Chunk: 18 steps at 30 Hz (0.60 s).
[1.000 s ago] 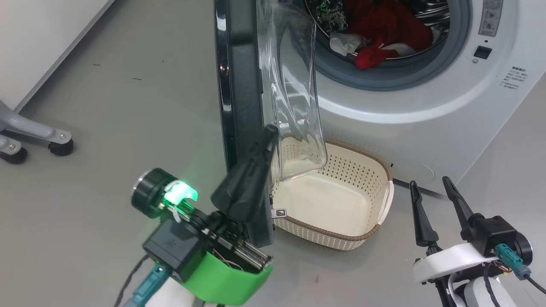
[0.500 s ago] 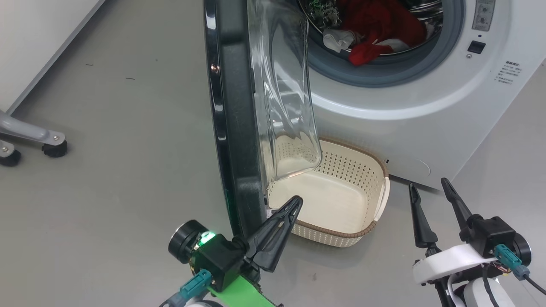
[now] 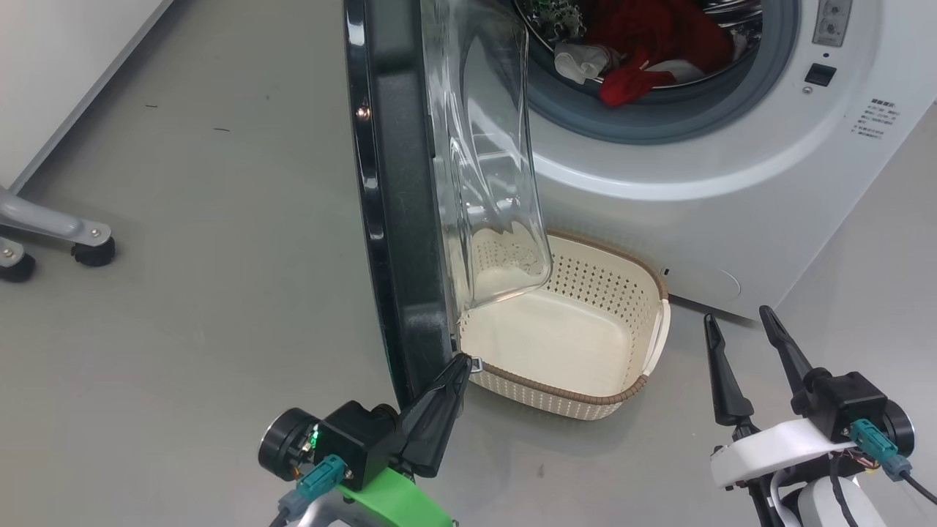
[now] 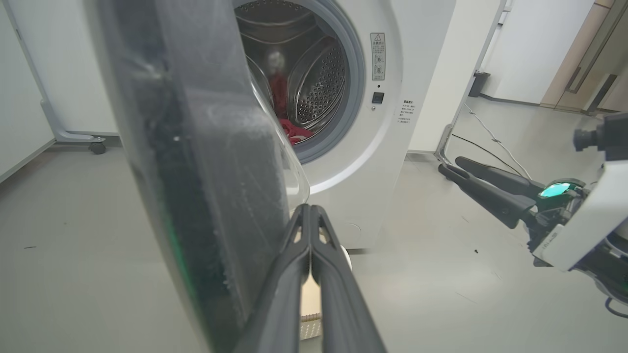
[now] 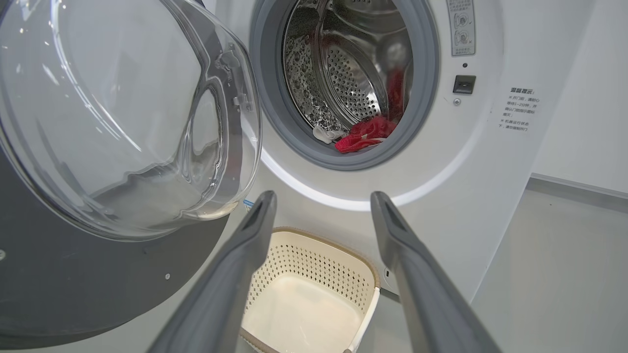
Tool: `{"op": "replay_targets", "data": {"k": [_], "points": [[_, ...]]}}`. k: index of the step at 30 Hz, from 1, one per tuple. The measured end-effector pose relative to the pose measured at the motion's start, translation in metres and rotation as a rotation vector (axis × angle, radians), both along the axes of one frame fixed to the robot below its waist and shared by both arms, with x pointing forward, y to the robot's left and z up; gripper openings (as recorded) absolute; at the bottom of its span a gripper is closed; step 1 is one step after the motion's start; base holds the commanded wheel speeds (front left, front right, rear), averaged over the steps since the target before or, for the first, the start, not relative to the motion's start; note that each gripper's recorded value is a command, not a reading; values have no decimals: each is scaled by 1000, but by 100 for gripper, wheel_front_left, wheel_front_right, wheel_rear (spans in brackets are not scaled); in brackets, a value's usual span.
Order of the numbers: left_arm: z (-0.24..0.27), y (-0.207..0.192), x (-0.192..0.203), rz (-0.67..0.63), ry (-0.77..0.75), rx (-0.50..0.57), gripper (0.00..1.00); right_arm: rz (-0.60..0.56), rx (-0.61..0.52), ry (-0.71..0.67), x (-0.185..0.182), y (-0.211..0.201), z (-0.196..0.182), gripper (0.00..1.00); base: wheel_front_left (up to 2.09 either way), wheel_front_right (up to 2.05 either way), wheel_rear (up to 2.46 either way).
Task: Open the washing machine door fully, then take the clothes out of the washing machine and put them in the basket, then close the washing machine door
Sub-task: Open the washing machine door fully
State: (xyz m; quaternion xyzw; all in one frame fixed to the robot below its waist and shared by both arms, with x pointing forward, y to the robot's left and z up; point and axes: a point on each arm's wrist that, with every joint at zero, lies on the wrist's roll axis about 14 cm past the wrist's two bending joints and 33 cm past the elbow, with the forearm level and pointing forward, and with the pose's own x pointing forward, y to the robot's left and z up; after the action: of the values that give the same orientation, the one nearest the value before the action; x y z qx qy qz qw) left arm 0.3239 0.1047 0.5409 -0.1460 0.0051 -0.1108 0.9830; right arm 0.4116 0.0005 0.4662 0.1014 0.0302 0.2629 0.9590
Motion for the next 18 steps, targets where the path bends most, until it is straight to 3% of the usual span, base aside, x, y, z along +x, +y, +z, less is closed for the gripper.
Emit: {"op": "replay_targets", "data": {"k": [18], "points": [[-13, 11, 2, 38, 64, 7, 0, 4, -4, 11, 0, 0, -4, 100, 0, 0, 0]]}}
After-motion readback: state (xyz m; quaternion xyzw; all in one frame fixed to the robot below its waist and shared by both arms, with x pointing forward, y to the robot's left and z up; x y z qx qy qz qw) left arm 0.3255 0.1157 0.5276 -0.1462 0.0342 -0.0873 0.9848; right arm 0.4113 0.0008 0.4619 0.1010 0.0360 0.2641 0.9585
